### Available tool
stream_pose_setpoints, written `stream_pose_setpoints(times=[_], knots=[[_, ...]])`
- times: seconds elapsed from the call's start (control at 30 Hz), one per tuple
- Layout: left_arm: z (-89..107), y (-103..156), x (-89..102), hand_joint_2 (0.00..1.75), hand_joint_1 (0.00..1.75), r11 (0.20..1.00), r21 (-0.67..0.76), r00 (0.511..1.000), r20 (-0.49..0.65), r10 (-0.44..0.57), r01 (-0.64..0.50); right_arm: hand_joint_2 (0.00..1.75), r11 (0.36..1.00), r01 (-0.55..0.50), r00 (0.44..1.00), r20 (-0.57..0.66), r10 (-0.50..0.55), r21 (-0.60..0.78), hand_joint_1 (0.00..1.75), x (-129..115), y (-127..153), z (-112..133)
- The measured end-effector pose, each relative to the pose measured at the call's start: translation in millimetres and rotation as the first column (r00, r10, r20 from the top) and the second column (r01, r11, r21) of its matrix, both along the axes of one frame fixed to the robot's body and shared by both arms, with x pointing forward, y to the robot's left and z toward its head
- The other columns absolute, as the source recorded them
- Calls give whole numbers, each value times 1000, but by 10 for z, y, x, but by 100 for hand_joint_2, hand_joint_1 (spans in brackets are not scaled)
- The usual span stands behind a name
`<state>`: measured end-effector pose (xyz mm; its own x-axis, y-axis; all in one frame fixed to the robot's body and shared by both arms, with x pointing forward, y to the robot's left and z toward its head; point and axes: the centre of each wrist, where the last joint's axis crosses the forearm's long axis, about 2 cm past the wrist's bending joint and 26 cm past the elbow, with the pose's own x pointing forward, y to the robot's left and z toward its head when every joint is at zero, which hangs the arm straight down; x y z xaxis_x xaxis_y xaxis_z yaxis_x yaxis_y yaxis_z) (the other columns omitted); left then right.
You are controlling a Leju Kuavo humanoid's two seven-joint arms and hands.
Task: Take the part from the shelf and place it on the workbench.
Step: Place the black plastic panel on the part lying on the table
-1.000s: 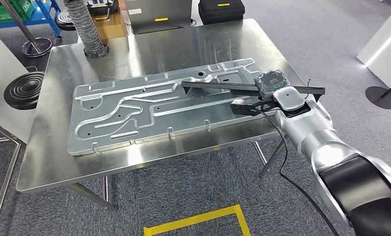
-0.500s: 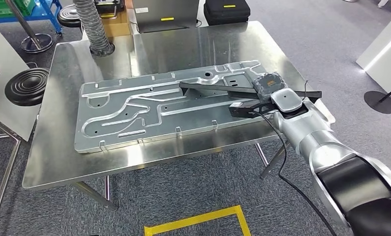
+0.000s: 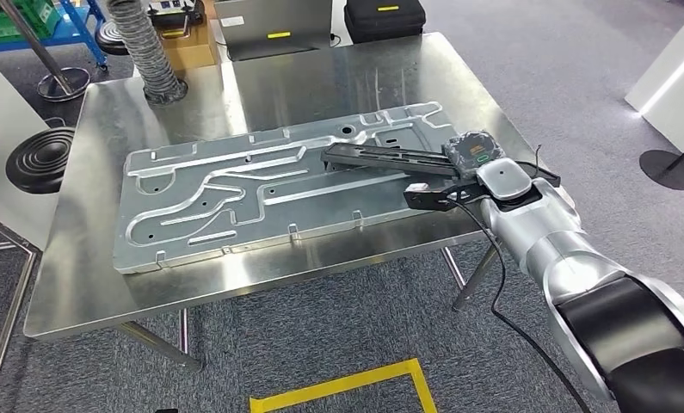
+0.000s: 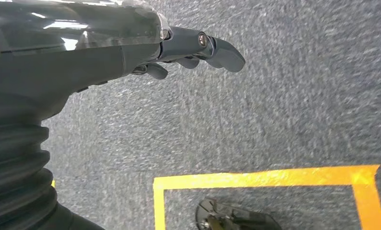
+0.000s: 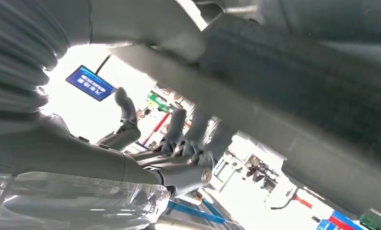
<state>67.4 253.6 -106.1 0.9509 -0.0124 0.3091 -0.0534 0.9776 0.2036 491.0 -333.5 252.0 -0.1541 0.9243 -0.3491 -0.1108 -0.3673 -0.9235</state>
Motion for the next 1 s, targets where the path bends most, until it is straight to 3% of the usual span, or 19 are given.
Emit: stream_pose_setpoints(times=[0.03,0.17,1.0], knots=[[1,3,8,175,0,1000,3,1000,2,0,0,0,1000,0,1000,0,0,1,0,0,-1,1],[2,5,20,0,0,1000,-7,1000,2,9,-9,0,1000,1,1000,-1,-1,4,0,1,-6,4],[-4,18,2,0,0,999,-52,1000,13,13,-12,0,999,18,1000,-12,-17,47,0,-25,-56,-59]])
